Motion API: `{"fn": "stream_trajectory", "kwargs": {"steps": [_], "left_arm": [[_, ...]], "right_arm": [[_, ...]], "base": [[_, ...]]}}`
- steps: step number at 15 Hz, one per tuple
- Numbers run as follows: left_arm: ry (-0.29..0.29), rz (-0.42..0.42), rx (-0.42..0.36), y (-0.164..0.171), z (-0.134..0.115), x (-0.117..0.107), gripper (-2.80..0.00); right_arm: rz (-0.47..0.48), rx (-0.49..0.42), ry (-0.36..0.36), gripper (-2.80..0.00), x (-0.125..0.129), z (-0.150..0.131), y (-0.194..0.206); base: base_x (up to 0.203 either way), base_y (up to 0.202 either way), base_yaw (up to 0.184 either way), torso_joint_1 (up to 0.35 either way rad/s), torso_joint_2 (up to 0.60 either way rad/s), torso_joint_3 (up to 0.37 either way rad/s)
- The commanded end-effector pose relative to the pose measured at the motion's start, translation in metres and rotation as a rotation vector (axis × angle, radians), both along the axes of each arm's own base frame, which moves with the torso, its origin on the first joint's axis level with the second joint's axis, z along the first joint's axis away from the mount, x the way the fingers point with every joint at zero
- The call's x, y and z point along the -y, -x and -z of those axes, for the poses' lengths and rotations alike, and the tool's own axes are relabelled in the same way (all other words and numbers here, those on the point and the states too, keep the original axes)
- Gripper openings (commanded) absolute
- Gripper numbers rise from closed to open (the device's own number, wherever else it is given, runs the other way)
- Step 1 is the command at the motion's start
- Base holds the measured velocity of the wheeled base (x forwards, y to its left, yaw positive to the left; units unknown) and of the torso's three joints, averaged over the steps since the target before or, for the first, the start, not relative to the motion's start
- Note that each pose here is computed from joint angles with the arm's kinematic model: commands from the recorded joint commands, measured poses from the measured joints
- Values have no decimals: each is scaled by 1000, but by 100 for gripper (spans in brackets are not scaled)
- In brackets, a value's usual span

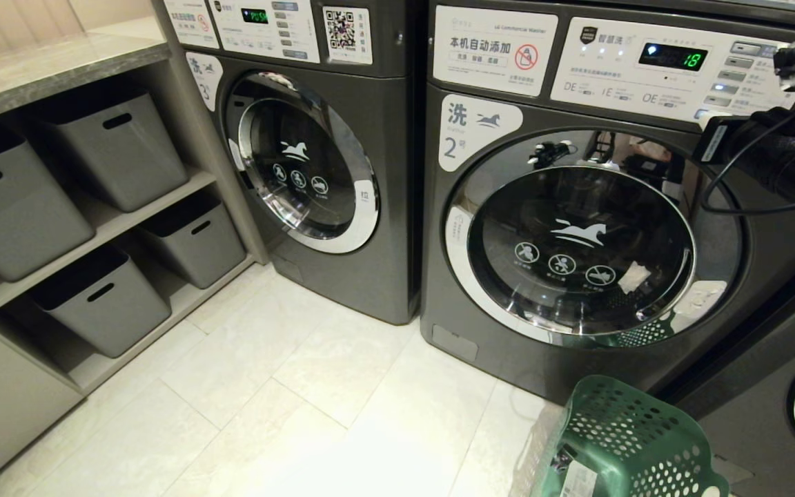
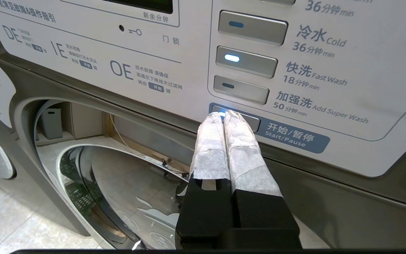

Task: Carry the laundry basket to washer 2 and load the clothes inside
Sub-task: Press the washing machine switch

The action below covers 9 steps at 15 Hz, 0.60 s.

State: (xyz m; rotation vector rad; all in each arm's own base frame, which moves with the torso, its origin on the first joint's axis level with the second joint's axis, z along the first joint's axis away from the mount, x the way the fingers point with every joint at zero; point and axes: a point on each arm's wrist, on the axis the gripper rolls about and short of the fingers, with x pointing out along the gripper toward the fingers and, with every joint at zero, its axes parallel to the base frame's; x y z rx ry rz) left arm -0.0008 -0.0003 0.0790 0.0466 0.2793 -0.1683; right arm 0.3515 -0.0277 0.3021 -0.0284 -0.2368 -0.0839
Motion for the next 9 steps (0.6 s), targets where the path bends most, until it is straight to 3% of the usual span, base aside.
{"fn": "stream_trajectory", "kwargs": {"steps": [1,9], "left_arm": [[-1,0,-2,0,0,0,-280],[-1,0,-2,0,0,0,-280]], "right_arm": [[3,1,2,-280,1,1,-1],[5,-14,2,-280,1,7,-10]], "base": [[0,0,0,0,0,0],[0,0,0,0,0,0]]}}
